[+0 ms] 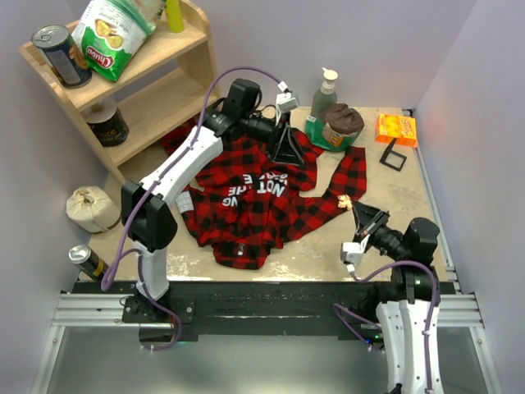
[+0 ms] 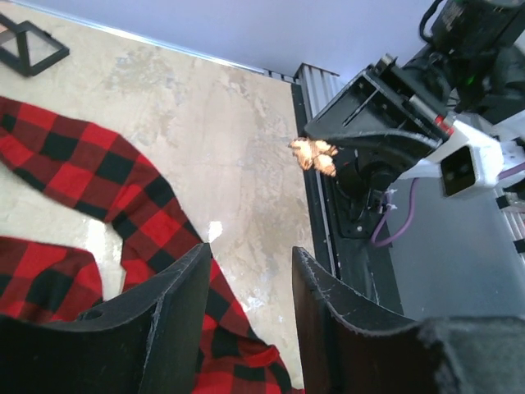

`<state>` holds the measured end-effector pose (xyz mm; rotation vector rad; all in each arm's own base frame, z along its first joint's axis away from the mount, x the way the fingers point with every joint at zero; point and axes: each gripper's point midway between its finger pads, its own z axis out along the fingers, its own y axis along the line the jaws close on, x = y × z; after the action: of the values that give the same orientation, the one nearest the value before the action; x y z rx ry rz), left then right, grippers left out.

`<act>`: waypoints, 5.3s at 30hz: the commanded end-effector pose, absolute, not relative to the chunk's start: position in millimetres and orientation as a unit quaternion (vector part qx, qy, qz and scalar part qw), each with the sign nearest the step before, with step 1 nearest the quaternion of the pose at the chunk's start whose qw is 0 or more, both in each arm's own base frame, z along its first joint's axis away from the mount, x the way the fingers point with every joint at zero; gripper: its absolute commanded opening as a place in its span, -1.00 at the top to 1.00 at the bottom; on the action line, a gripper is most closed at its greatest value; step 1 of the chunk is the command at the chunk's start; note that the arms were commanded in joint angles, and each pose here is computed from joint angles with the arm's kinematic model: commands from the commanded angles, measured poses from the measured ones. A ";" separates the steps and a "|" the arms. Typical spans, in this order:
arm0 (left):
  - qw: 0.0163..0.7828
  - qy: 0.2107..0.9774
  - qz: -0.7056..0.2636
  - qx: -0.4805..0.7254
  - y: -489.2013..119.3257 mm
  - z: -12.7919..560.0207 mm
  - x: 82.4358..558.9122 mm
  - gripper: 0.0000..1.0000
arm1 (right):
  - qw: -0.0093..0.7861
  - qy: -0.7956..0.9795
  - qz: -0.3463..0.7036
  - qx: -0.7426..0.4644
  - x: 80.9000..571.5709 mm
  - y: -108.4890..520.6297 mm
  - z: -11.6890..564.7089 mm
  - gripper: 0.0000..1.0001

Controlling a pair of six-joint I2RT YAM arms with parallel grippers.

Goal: Remove the brooch from the garment
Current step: Close the brooch, then place the brooch in the brooch box.

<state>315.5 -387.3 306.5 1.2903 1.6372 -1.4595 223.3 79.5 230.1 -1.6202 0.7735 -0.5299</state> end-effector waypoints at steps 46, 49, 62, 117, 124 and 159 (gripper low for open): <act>0.368 0.634 -0.478 0.485 -327.3 294.1 318.7 -0.01 | 0.569 0.813 0.077 -0.091 385.2 -9.8 206.4 1.00; 0.367 0.633 -0.477 0.486 -327.4 291.6 319.2 -0.01 | 0.568 0.819 0.031 -0.071 395.5 -29.6 196.8 1.00; 0.362 0.632 -0.479 0.490 -329.6 283.9 323.0 -0.01 | 0.542 0.830 -0.131 -0.005 425.2 -100.5 178.4 1.00; 0.331 0.652 -0.494 0.470 -347.7 248.4 354.0 0.01 | 0.520 0.852 -0.051 -0.013 525.0 -91.2 103.3 1.00; 0.328 0.653 -0.496 0.468 -348.3 246.6 354.7 0.01 | 0.483 0.875 0.013 -0.029 509.0 -98.4 93.3 1.00; 0.330 0.654 -0.491 0.471 -346.0 247.7 351.2 0.01 | 0.462 0.880 0.113 -0.010 502.3 -89.8 91.8 1.00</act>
<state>349.5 -344.6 228.2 1.2225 1.7762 -1.2844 500.2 -93.7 49.6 -0.0336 2.2570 0.1735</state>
